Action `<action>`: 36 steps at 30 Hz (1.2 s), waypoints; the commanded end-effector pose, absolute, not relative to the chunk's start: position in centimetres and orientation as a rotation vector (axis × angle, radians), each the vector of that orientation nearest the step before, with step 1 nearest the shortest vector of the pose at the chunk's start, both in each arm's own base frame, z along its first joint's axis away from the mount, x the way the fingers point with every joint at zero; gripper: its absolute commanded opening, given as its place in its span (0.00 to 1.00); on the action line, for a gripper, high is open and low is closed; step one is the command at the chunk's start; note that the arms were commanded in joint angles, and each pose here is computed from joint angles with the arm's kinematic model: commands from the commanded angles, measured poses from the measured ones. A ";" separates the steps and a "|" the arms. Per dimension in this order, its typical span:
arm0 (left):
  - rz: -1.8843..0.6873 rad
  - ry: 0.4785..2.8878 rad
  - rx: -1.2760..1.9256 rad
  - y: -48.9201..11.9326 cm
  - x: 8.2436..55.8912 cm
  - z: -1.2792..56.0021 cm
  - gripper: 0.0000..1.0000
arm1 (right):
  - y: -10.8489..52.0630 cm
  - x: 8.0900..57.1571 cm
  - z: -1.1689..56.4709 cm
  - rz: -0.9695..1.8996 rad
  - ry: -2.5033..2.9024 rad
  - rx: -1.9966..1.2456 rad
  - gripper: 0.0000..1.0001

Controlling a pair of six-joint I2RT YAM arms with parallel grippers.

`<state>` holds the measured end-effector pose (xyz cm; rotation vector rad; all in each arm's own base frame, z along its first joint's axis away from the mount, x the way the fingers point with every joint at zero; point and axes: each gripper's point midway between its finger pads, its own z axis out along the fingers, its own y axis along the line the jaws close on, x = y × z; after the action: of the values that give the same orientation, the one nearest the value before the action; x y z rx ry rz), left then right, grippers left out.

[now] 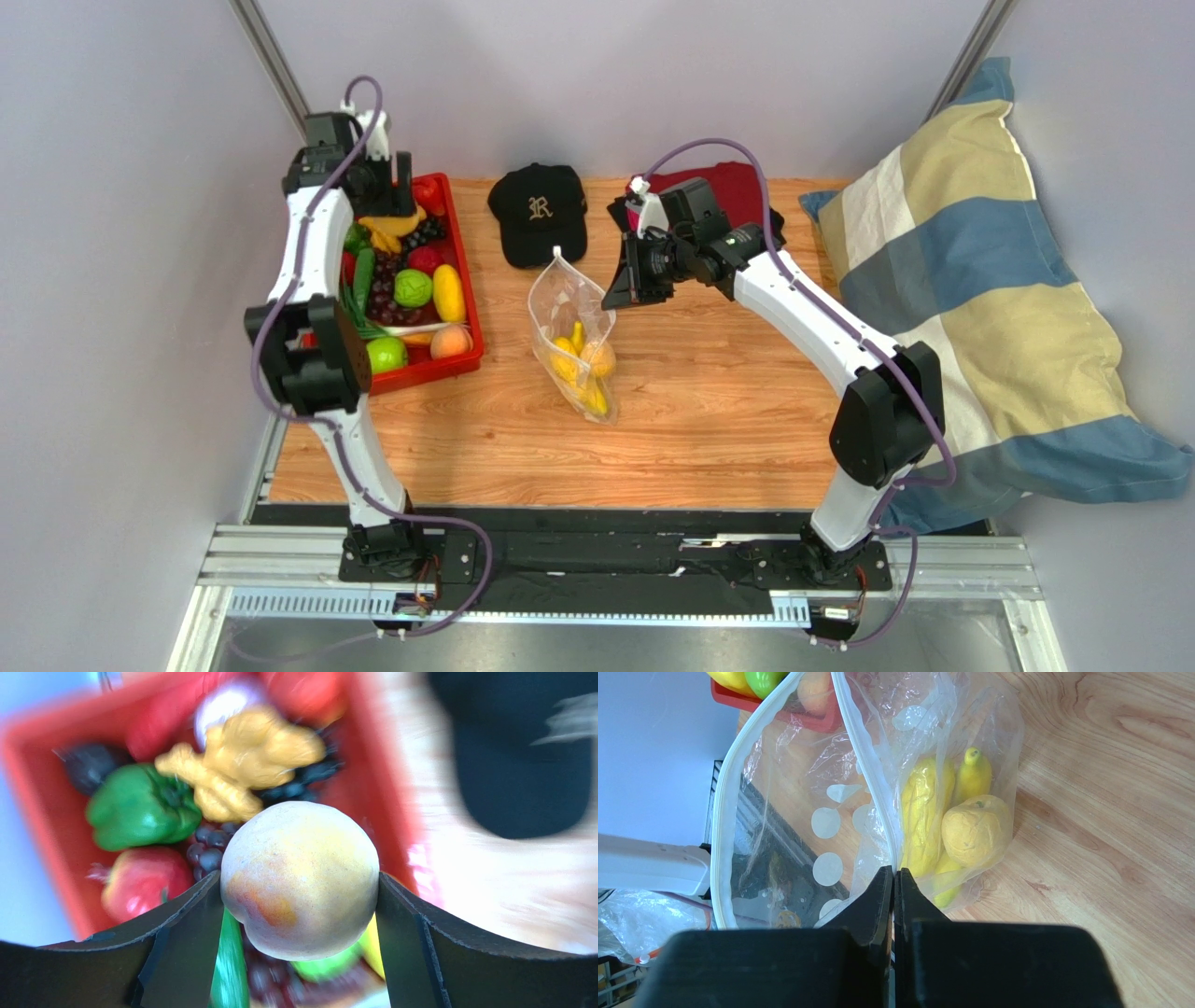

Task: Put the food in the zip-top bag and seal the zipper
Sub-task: Pick up the fake fruit from the bin, then place the fake fruit in the zipper food storage bag.

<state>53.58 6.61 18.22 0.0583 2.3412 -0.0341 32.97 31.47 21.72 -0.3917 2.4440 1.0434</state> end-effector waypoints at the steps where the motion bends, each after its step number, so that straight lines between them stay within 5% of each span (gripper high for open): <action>1: -0.271 2.020 0.280 -1.8 47.2 34.3 0.49 | 32.0 33.5 23.6 1.083 2.372 -0.411 0.00; 8: -0.628 1.919 0.530 -14.7 36.9 38.0 0.47 | 32.1 33.4 24.5 1.102 2.349 -0.417 0.00; 15: -0.782 2.061 0.751 -22.9 30.3 31.0 0.47 | 31.9 33.1 25.0 1.098 2.335 -0.424 0.00; 28: -0.524 2.317 0.854 -22.8 32.1 21.5 0.46 | 31.9 32.8 25.0 1.115 2.334 -0.434 0.00; 36: -0.506 2.267 0.787 -23.6 34.2 23.6 0.79 | 31.8 32.7 24.6 1.118 2.345 -0.433 0.00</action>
<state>32.81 -23.10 19.23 0.8200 2.4004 -0.5240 32.67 31.76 22.05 -0.4090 2.4359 1.0833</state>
